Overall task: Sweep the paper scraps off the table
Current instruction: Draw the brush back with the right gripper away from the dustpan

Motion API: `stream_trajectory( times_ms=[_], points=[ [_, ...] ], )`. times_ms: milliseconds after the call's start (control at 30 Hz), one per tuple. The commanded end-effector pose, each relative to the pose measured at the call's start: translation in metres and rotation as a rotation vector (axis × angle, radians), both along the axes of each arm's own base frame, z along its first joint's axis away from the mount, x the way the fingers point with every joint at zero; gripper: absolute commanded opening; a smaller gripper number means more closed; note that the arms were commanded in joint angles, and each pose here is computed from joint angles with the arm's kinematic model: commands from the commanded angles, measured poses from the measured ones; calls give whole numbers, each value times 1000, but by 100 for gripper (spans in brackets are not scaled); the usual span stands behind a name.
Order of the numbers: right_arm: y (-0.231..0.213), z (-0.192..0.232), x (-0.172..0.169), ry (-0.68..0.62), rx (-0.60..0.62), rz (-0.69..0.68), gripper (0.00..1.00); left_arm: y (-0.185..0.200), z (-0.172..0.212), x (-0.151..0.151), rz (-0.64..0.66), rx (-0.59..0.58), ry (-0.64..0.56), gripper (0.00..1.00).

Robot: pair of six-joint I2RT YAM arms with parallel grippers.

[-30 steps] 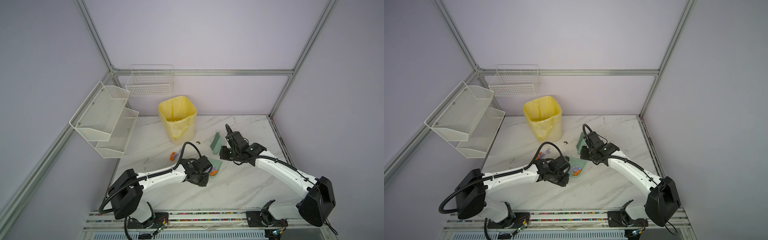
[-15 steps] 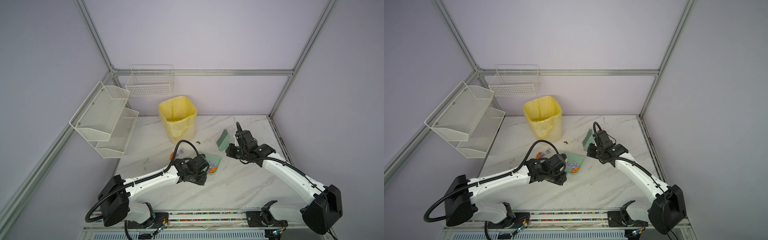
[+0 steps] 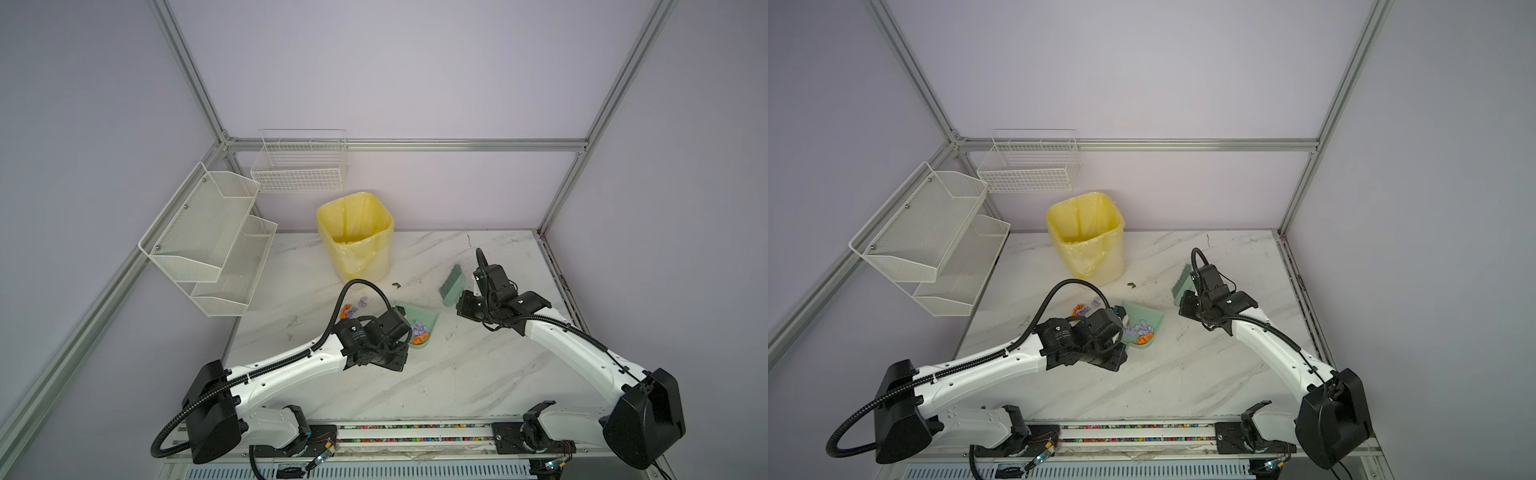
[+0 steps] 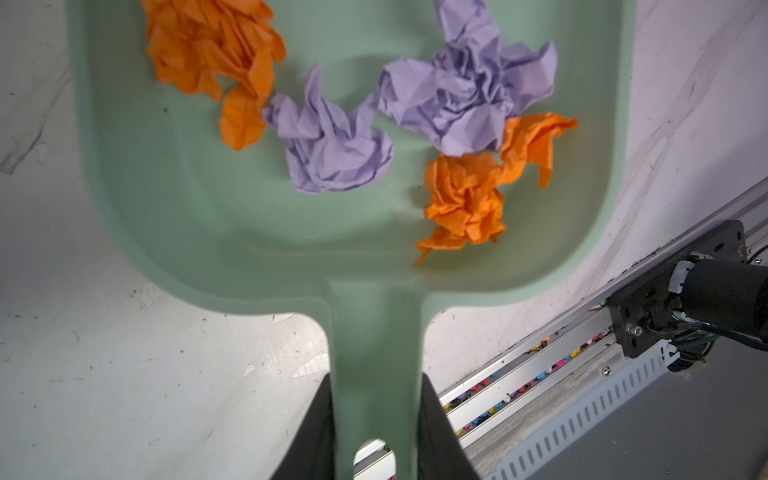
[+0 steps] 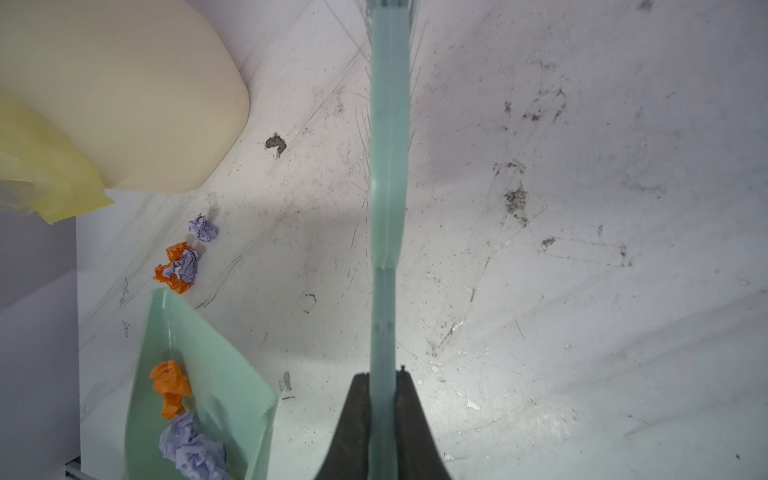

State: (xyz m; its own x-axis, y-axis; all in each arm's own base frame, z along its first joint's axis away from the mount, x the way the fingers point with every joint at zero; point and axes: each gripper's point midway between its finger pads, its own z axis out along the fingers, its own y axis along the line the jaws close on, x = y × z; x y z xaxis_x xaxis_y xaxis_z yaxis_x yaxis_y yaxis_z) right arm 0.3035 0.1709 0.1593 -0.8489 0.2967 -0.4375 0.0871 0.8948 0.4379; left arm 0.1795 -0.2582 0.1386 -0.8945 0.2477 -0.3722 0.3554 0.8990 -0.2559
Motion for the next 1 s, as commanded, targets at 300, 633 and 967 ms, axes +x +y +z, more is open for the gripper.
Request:
stream_trajectory(
  times_ms=[300, 633, 967],
  points=[
    [-4, -3, -4, -30, 30, 1, 0, -7, 71, 22, 17, -82, -143, 10],
    [-4, -9, -11, -23, 49, 9, 0, 2, 103, 39, 61, -103, -200, 11],
    [-4, -6, -15, -32, 66, 15, 0, 9, 135, 50, 67, -146, -239, 11]
  ],
)
